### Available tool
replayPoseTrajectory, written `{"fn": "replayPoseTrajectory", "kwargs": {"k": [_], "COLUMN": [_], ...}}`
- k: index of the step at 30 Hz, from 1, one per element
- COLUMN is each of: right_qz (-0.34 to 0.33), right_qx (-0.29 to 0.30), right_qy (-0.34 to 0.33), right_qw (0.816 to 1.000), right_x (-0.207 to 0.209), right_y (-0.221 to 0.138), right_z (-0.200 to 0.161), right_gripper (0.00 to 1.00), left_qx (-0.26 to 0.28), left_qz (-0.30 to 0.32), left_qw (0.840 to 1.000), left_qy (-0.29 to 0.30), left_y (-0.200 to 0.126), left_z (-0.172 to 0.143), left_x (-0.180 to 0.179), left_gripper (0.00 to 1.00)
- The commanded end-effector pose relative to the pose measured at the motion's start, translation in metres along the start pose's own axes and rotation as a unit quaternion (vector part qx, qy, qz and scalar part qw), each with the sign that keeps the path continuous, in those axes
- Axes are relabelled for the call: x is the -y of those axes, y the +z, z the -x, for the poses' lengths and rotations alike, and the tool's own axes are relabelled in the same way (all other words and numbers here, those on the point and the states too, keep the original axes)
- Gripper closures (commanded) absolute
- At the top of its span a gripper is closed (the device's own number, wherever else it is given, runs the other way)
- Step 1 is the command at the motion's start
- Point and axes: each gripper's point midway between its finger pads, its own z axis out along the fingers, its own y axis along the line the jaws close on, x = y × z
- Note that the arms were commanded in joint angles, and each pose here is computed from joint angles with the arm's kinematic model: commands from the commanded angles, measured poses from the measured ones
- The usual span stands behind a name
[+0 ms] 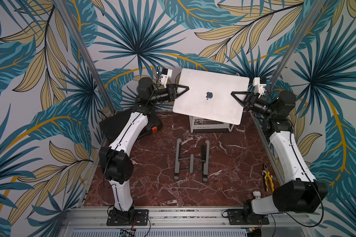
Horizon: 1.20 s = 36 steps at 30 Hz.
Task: Close the laptop lid and set it aside
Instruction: Place the laptop on the shelf.
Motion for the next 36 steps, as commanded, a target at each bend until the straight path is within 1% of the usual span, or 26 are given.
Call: {"fn": "replayPoseTrajectory", "kwargs": {"k": [1, 2, 3, 6, 9, 10, 11, 15, 17, 20, 23, 25, 26, 28, 30, 33, 35, 36], "right_qz": [-0.007, -0.005, 0.0, 0.014, 0.023, 0.023, 0.021, 0.02, 0.019, 0.012, 0.006, 0.003, 0.001, -0.001, -0.003, -0.005, -0.008, -0.011], "right_qx": [0.021, 0.022, 0.024, 0.038, 0.055, 0.059, 0.063, 0.074, 0.081, 0.092, 0.1, 0.101, 0.102, 0.106, 0.107, 0.096, 0.084, 0.078], "right_qy": [0.014, 0.017, 0.019, 0.027, 0.035, 0.036, 0.037, 0.047, 0.052, 0.058, 0.059, 0.059, 0.062, 0.067, 0.073, 0.085, 0.095, 0.098], "right_qw": [1.0, 1.0, 1.0, 0.999, 0.998, 0.997, 0.997, 0.996, 0.995, 0.994, 0.993, 0.993, 0.993, 0.992, 0.992, 0.992, 0.992, 0.992], "right_x": [0.006, 0.011, 0.011, 0.021, 0.034, 0.04, 0.046, 0.067, 0.075, 0.088, 0.094, 0.096, 0.1, 0.106, 0.113, 0.125, 0.132, 0.136], "right_y": [0.016, 0.02, 0.024, 0.033, 0.038, 0.041, 0.045, 0.051, 0.05, 0.048, 0.045, 0.043, 0.042, 0.038, 0.036, 0.038, 0.04, 0.04], "right_z": [0.025, 0.032, 0.039, 0.063, 0.083, 0.088, 0.093, 0.109, 0.117, 0.127, 0.136, 0.141, 0.143, 0.149, 0.153, 0.151, 0.146, 0.144], "right_gripper": [1.0, 1.0, 1.0, 1.0, 1.0, 1.0, 1.0, 1.0, 1.0, 1.0, 1.0, 1.0, 1.0, 1.0, 1.0, 1.0, 1.0, 1.0], "left_qx": [0.02, 0.028, 0.038, 0.09, 0.126, 0.127, 0.135, 0.151, 0.162, 0.175, 0.174, 0.173, 0.179, 0.191, 0.19, 0.162, 0.154, 0.154], "left_qz": [-0.036, -0.035, -0.034, -0.054, -0.047, -0.035, -0.028, -0.035, -0.036, -0.024, -0.024, -0.021, -0.021, -0.02, -0.022, -0.002, 0.001, 0.004], "left_qw": [0.998, 0.998, 0.997, 0.992, 0.987, 0.988, 0.987, 0.983, 0.98, 0.977, 0.976, 0.976, 0.975, 0.975, 0.976, 0.981, 0.981, 0.981], "left_qy": [0.038, 0.045, 0.052, 0.071, 0.085, 0.085, 0.087, 0.102, 0.111, 0.118, 0.131, 0.134, 0.13, 0.113, 0.109, 0.111, 0.12, 0.116], "left_y": [0.04, 0.047, 0.053, 0.061, 0.062, 0.068, 0.069, 0.071, 0.07, 0.069, 0.068, 0.061, 0.056, 0.048, 0.041, 0.042, 0.037, 0.035], "left_z": [0.013, 0.019, 0.026, 0.045, 0.054, 0.05, 0.05, 0.05, 0.053, 0.057, 0.058, 0.061, 0.065, 0.067, 0.07, 0.064, 0.065, 0.064], "left_x": [0.035, 0.032, 0.026, 0.014, 0.002, -0.019, -0.029, -0.037, -0.037, -0.042, -0.041, -0.043, -0.045, -0.063, -0.066, -0.078, -0.068, -0.073], "left_gripper": [0.67, 0.67, 0.65, 0.54, 0.52, 0.51, 0.5, 0.47, 0.43, 0.41, 0.37, 0.36, 0.35, 0.31, 0.32, 0.32, 0.33, 0.33]}}
